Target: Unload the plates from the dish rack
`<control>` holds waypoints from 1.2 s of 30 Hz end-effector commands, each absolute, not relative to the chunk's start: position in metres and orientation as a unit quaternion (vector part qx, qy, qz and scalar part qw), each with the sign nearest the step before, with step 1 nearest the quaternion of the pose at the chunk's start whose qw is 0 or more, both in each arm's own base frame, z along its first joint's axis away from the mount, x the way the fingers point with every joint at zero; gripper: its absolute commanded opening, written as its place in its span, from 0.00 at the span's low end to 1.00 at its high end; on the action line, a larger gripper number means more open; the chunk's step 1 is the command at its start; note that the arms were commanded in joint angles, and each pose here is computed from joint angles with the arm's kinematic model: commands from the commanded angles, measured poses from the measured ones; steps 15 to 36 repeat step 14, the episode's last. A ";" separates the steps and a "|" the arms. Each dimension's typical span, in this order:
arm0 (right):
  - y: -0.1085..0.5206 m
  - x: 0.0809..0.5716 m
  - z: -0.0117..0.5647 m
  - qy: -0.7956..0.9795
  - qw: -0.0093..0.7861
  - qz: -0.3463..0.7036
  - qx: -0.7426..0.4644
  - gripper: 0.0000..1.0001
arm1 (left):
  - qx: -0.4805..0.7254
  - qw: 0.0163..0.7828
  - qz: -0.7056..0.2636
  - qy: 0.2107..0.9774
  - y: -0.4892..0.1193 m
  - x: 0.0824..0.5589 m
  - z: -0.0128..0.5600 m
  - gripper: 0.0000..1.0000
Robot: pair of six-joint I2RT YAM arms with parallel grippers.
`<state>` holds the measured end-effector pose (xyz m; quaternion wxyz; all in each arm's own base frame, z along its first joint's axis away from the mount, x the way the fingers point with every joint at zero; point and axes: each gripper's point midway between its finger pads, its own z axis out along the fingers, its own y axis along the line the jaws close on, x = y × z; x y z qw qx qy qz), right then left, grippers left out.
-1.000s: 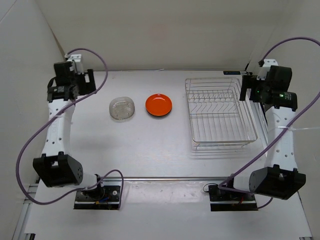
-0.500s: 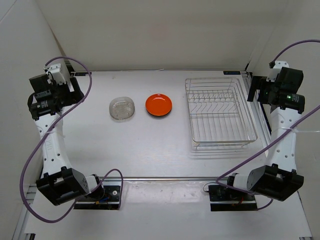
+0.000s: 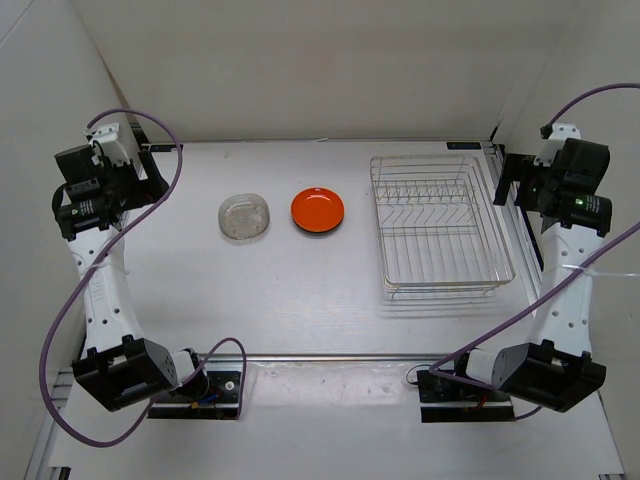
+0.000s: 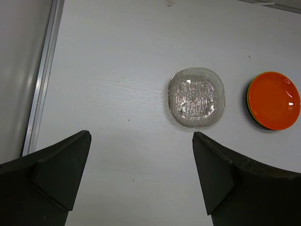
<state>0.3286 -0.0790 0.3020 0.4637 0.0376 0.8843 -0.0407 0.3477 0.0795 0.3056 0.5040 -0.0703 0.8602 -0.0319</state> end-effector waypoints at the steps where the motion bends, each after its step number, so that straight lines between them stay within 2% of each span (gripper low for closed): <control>1: -0.079 0.329 0.307 0.876 0.478 -0.040 0.043 1.00 | -0.063 0.523 -0.038 0.849 0.074 0.345 0.325 1.00; 36: -0.077 0.325 0.305 0.876 0.479 -0.035 0.052 1.00 | -0.056 0.528 -0.046 0.846 0.070 0.343 0.334 1.00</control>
